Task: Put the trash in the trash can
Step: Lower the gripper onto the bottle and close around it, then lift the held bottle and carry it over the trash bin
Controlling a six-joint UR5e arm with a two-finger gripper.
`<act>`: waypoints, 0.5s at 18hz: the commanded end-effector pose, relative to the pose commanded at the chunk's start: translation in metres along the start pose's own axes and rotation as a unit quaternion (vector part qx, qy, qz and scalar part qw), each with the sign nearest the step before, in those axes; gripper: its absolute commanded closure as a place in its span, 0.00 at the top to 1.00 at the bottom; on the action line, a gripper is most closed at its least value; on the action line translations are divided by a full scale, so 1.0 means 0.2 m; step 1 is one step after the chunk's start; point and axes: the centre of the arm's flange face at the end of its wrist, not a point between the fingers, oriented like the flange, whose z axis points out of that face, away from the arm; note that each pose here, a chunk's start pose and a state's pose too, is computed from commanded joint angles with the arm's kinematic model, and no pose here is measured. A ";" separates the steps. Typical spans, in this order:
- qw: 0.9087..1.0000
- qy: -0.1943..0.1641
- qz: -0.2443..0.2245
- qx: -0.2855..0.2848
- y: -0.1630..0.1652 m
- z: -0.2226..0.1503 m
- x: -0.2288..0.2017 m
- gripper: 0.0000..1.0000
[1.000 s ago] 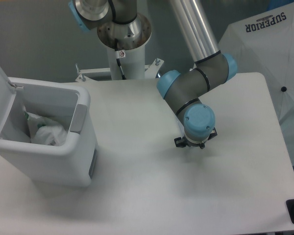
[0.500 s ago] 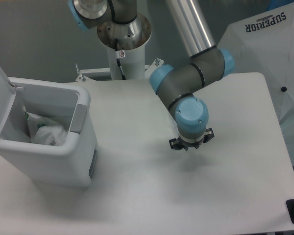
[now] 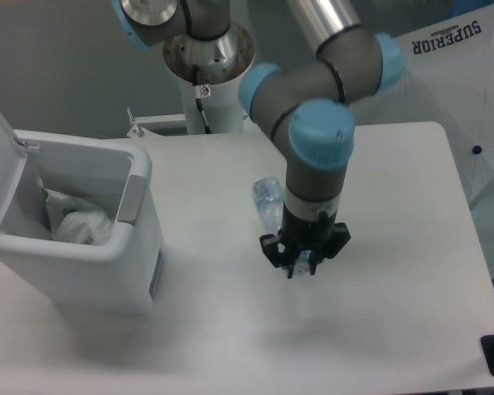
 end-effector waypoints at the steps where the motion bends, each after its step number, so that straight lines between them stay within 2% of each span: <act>1: 1.000 0.009 -0.006 0.016 -0.05 -0.06 0.03 0.01; 4: 0.997 0.034 0.014 0.073 -0.16 -0.20 0.10 0.01; 9: 0.983 0.081 0.051 0.156 -0.30 -0.46 0.22 0.01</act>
